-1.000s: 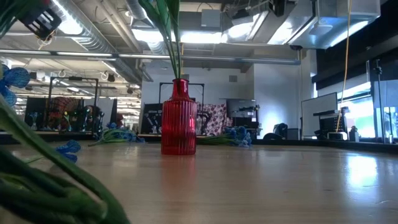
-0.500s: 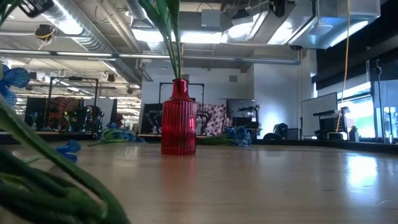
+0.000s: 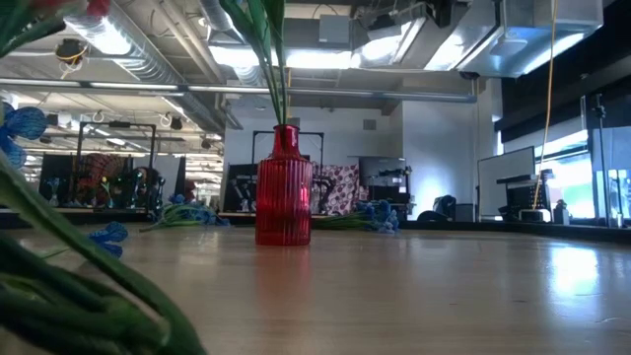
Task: Sort flowers into vase by color
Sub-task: Put the top red flowers into the yellow vase
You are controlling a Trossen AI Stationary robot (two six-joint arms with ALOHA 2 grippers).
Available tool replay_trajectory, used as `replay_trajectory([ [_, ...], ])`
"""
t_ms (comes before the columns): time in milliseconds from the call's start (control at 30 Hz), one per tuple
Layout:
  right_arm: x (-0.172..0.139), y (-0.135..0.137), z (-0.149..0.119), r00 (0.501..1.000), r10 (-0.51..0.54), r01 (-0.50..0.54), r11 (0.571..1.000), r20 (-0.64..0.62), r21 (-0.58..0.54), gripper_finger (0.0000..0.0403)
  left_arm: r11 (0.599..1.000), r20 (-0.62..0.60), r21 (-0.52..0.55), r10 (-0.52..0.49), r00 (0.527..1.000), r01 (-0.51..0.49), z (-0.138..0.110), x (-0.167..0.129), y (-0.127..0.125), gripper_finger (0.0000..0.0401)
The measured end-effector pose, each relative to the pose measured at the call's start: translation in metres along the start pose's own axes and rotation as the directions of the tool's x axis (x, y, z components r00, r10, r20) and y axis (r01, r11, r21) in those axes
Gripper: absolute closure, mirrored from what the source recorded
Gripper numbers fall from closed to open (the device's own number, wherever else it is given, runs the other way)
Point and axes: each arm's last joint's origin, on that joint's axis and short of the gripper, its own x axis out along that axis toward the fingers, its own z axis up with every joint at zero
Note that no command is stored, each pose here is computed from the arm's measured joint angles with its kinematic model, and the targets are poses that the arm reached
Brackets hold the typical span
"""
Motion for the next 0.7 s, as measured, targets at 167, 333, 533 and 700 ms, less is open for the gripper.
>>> replay_trajectory([
  [167,0.0,-0.001,-0.001,1.0,-0.009,0.009,1.0,-0.014,-0.008,0.018,0.999,-0.062,-0.024,0.039,0.997,-0.04,0.007,0.009,0.001,0.0236],
  [333,0.0,-0.001,-0.001,1.0,-0.009,0.009,1.0,-0.013,-0.028,0.018,0.994,-0.153,-0.091,0.052,0.987,-0.066,0.015,0.021,0.003,0.023],
  [533,0.0,-0.001,-0.001,1.0,-0.009,0.009,0.999,-0.014,-0.044,0.018,0.964,-0.302,-0.234,0.05,0.952,-0.125,0.016,0.031,0.005,0.0202],
  [700,0.0,-0.001,-0.001,1.0,-0.01,0.009,0.998,-0.015,-0.055,0.018,0.956,-0.382,-0.24,0.068,0.922,-0.17,0.021,0.024,0.001,0.0184],
])
